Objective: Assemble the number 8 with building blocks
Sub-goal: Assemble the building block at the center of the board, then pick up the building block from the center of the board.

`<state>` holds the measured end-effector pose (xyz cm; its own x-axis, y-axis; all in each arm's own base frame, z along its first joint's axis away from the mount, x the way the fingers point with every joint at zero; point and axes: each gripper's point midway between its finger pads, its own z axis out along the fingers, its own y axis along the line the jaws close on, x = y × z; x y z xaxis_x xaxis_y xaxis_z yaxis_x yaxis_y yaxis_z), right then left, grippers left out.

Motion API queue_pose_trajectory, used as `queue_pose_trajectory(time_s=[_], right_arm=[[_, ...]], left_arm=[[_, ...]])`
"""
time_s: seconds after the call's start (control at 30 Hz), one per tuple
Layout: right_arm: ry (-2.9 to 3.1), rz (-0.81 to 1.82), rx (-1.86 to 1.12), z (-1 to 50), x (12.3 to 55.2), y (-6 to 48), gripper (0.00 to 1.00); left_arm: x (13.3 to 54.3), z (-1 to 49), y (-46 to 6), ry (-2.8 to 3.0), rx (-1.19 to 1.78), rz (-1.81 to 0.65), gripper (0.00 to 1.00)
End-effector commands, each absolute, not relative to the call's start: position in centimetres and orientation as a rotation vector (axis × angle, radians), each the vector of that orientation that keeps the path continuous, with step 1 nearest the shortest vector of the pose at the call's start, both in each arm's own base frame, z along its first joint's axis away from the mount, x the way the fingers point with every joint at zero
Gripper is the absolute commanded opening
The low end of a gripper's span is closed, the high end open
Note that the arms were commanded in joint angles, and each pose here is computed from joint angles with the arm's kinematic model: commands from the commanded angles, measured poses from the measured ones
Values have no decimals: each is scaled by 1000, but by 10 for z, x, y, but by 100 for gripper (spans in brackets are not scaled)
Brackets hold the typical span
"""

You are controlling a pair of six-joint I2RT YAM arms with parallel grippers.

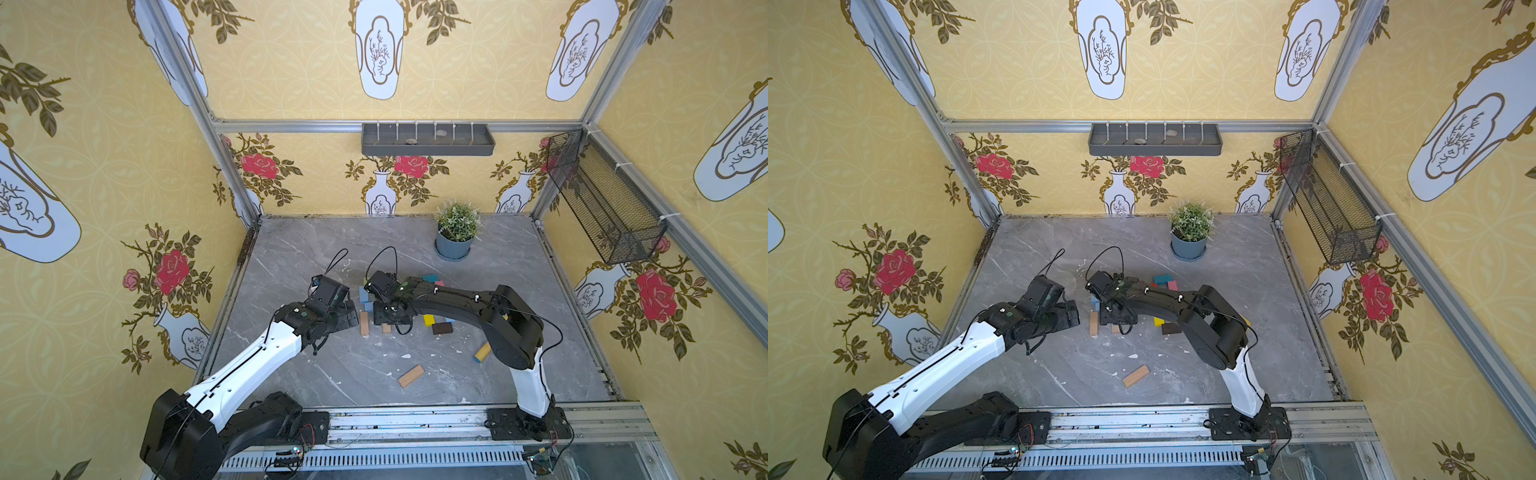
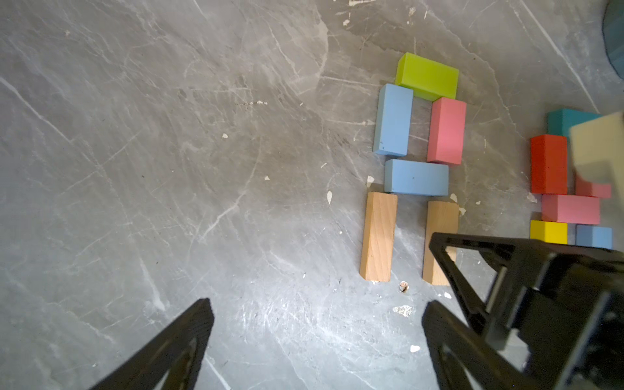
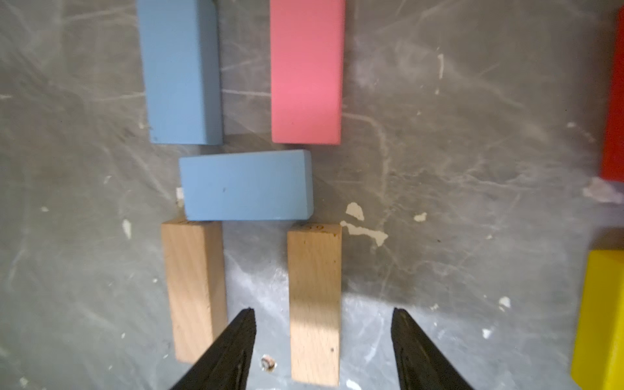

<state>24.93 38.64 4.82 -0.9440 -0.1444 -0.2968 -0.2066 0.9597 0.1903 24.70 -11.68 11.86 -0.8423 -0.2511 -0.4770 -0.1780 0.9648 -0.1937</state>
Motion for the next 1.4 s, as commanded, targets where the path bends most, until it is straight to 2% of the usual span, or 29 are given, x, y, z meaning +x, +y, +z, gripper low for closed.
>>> queue_pose_trajectory(time_s=[0.0, 0.07, 0.1, 0.17, 0.33, 0.63, 0.87, 1.1, 1.37], right_arm=[[2781, 323, -264, 69, 248, 379, 68], [2758, 334, -272, 83, 245, 372, 71], [2750, 337, -283, 89, 242, 367, 74], [2737, 340, -304, 99, 236, 358, 87], [2722, 321, -363, 116, 220, 332, 100], [2684, 422, -422, 139, 204, 300, 98], [2687, 523, -184, 141, 228, 246, 98], [2623, 611, 148, 148, 263, 175, 98], [2599, 633, 217, 147, 270, 153, 98]], left_arm=[[246, 121, -114, 2590, -297, -176, 100], [246, 123, -112, 2585, -296, -173, 100], [246, 125, -112, 2580, -297, -173, 100], [246, 126, -112, 2577, -296, -174, 100], [245, 127, -116, 2582, -278, -208, 100], [232, 131, -139, 2612, -265, -366, 100], [201, 124, -194, 2690, -277, -452, 100], [161, 100, -244, 2860, -335, -276, 100], [145, 84, -281, 2974, -447, -68, 100]])
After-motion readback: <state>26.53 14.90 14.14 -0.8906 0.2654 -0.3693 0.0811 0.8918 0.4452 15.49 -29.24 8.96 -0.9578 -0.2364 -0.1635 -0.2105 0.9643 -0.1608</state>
